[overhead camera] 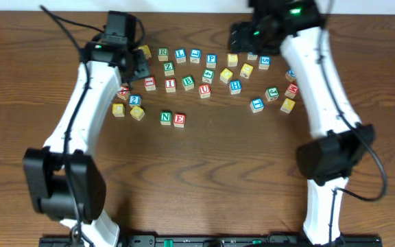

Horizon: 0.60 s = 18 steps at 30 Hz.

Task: Spell out NEURIPS
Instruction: 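Move the right gripper over the red U block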

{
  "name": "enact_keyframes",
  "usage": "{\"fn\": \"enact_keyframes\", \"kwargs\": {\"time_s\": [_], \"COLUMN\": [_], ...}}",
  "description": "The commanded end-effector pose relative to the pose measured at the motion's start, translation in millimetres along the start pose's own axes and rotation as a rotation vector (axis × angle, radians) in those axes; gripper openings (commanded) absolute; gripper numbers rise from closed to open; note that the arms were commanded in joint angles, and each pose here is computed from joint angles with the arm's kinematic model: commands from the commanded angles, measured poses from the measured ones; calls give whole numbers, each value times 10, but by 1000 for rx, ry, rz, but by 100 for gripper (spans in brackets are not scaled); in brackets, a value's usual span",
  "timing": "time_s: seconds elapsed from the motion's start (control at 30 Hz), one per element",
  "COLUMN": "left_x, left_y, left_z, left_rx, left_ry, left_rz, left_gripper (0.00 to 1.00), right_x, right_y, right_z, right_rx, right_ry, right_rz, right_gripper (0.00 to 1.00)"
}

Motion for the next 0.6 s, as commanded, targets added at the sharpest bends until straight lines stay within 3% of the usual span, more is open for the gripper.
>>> {"fn": "enact_keyframes", "kwargs": {"time_s": [0.0, 0.2, 0.57], "left_x": [173, 256, 265], "left_y": [159, 75, 40], "left_z": [-390, -391, -391], "left_rx": [-89, -46, -30], "left_ry": [38, 58, 63], "left_rz": [-1, -3, 0], "left_gripper": [45, 50, 55], "right_x": [208, 453, 474], "right_y": [-193, -384, -715], "right_z": [450, 959, 1534], "right_rx": [83, 129, 204], "right_ry": [-19, -39, -165], "right_rz": [-35, -122, -116], "right_gripper": [78, 67, 60]}}
Point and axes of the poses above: each gripper's point midway between its finger pads, its own z axis out along the fingers, its own x axis along the line the jaws close on, y = z × x, the point moved 3 cm from there along -z, back along the fingers, and after that the axes turned 2 degrees about z, right-handed, at the moved point
